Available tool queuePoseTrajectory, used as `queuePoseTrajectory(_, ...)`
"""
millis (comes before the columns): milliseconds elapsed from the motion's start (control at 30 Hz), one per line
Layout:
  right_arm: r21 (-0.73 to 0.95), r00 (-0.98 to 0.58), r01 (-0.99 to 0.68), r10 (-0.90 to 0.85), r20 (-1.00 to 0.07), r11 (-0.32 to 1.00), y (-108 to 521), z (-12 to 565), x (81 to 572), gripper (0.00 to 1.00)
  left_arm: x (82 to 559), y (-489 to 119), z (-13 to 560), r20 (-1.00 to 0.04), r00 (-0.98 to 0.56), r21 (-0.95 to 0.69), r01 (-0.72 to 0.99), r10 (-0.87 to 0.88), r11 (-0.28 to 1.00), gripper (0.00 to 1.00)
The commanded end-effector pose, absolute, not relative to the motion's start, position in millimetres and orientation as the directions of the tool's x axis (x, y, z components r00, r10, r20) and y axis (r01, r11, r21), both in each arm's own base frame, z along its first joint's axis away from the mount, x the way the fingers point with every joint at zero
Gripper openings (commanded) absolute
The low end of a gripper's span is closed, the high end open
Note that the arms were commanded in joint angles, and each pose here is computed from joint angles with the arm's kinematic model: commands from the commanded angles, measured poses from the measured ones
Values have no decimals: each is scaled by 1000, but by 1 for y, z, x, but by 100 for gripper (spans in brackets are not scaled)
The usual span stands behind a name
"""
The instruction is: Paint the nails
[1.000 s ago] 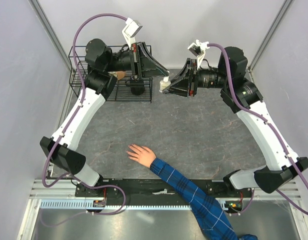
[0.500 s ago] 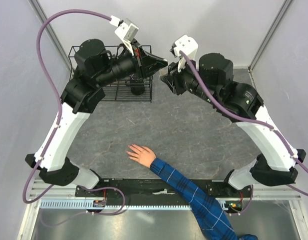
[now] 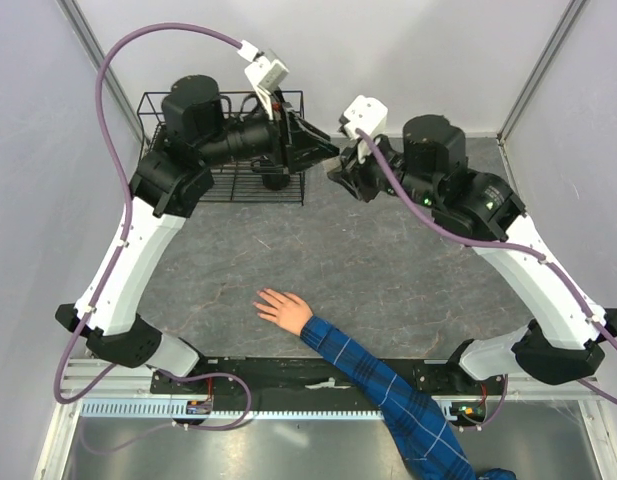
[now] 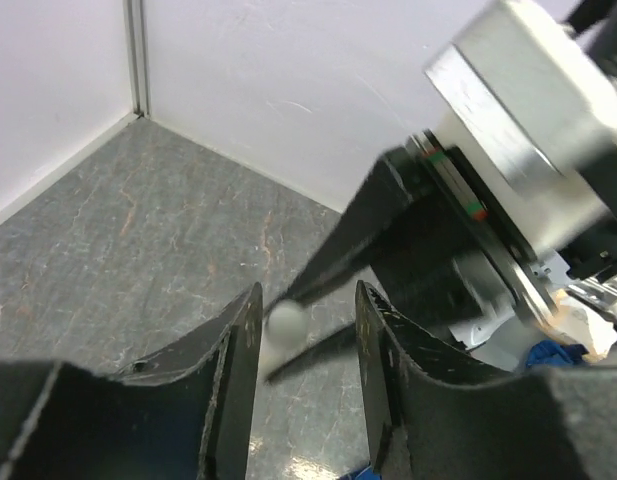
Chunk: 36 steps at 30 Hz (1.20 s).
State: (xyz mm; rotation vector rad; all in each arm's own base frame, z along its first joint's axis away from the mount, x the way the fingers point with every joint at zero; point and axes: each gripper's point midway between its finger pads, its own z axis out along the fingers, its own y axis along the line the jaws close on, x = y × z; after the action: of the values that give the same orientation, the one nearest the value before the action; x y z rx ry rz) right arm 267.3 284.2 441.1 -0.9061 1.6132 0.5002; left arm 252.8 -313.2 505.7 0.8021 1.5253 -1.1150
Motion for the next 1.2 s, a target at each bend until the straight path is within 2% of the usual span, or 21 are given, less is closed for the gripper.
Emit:
queuePoseTrajectory(0,-70,-28,-859,-182,-983,508,278,461,254,0,226,-290,547,-959,-258,-276,945,-118,176,49)
queuePoseTrajectory(33,-56,-40,-863,-177,-983,503,274,460,256,0,232,-281,548,-954,-274,-293,939,-123,182,53)
queuePoseTrajectory(67,-46,-46,-869,-172,-984,492,273,460,255,0,225,-278,549,-950,-292,-306,942,-109,139,67)
queuePoseTrajectory(100,-29,-53,-892,-168,-984,451,277,459,250,0,222,-276,550,-938,-330,-342,932,-111,123,90)
queuePoseTrajectory(133,-11,-67,-898,-162,-985,439,277,459,250,0,225,-271,550,-929,-354,-367,922,-111,122,99)
queuePoseTrajectory(300,92,-148,-945,-158,-976,313,294,450,239,0,218,-273,540,-859,-510,-512,859,-46,29,100)
queuePoseTrajectory(467,169,-213,-955,-166,-963,245,304,440,233,0,225,-268,527,-894,-446,-449,886,-53,114,86)
queuePoseTrajectory(600,216,-241,-958,-124,-962,187,310,447,227,0,227,-272,506,-896,-442,-444,891,-42,100,70)
queuePoseTrajectory(633,223,-244,-959,-111,-963,175,310,450,227,0,222,-271,517,-920,-385,-390,918,-69,71,65)
queuePoseTrajectory(700,244,-254,-962,-80,-964,119,314,457,219,0,222,-274,512,-900,-428,-431,902,-81,29,62)
queuePoseTrajectory(733,250,-258,-963,-72,-964,97,314,460,216,0,220,-276,522,-920,-378,-379,925,-105,-11,60)
queuePoseTrajectory(800,257,-260,-964,-57,-964,63,315,465,211,0,219,-278,520,-888,-445,-441,896,-114,-55,59)
queuePoseTrajectory(900,254,-257,-966,-45,-965,52,315,468,208,0,216,-280,529,-888,-438,-426,899,-139,-104,59)
queuePoseTrajectory(1067,250,-252,-967,-21,-968,52,313,474,208,0,210,-281,527,-882,-460,-444,884,-99,-148,50)
queuePoseTrajectory(1100,252,-253,-966,-19,-967,53,314,474,210,0,209,-281,526,-881,-464,-448,881,-93,-152,45)
queuePoseTrajectory(1133,249,-250,-967,-12,-968,52,314,476,210,0,208,-281,526,-880,-466,-450,879,-88,-156,33)
queuePoseTrajectory(1167,249,-250,-967,-11,-968,50,315,475,210,0,207,-281,525,-879,-469,-452,877,-84,-161,32)
